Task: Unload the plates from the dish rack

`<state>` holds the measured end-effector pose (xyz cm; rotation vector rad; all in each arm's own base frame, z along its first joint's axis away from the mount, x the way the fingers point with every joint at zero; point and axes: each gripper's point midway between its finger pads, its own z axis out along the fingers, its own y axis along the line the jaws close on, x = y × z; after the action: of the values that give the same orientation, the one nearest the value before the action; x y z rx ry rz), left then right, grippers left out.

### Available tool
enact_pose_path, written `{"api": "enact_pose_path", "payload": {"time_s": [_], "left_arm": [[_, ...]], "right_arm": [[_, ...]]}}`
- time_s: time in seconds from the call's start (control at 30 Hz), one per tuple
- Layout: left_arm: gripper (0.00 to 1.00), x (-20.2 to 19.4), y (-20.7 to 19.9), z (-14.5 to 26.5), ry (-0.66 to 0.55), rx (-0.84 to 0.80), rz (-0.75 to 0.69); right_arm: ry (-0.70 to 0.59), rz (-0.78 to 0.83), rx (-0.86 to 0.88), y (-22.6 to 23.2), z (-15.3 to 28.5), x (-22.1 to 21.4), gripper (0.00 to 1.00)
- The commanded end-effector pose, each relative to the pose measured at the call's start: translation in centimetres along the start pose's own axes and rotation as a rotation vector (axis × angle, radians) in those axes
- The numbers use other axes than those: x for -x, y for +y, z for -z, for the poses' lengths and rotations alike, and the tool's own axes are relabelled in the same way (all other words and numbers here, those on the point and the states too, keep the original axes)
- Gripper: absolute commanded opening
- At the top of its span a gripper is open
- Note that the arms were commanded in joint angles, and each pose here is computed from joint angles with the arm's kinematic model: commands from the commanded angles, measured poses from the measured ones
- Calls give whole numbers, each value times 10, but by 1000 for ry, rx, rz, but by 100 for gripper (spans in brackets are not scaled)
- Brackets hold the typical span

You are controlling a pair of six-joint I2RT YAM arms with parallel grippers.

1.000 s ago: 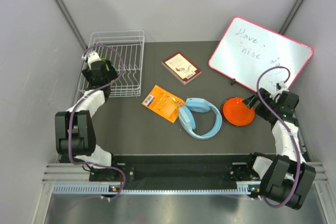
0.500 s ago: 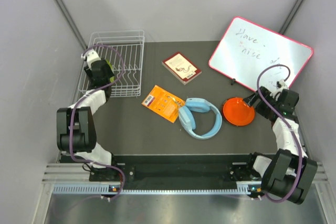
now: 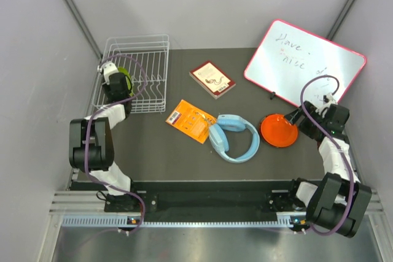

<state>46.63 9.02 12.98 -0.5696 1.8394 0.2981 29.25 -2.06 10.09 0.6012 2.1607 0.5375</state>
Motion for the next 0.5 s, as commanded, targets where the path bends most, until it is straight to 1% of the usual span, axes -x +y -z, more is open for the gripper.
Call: {"api": "enact_pose_path", "payload": {"time_s": [0.0,0.13,0.27,0.4,0.43,0.47], "left_arm": [[0,5,-6,-3,-37,-30,35],[0,1,-9,-3,-26,-51,32],[0,4,-8,1,-44,-56,28],[0,22,-4,13,-95,-22,8],[0,27,1,16,-113,16,0],[0,38,-1,24,-144,17,-9]], "right_arm": [[-50,39,24,6,-1,19,81],[-47,37,27,6,-2,17,81],[-44,38,27,6,-1,17,81],[-47,41,28,8,1,18,82],[-50,44,27,8,2,19,82],[-52,44,30,9,3,19,82]]}}
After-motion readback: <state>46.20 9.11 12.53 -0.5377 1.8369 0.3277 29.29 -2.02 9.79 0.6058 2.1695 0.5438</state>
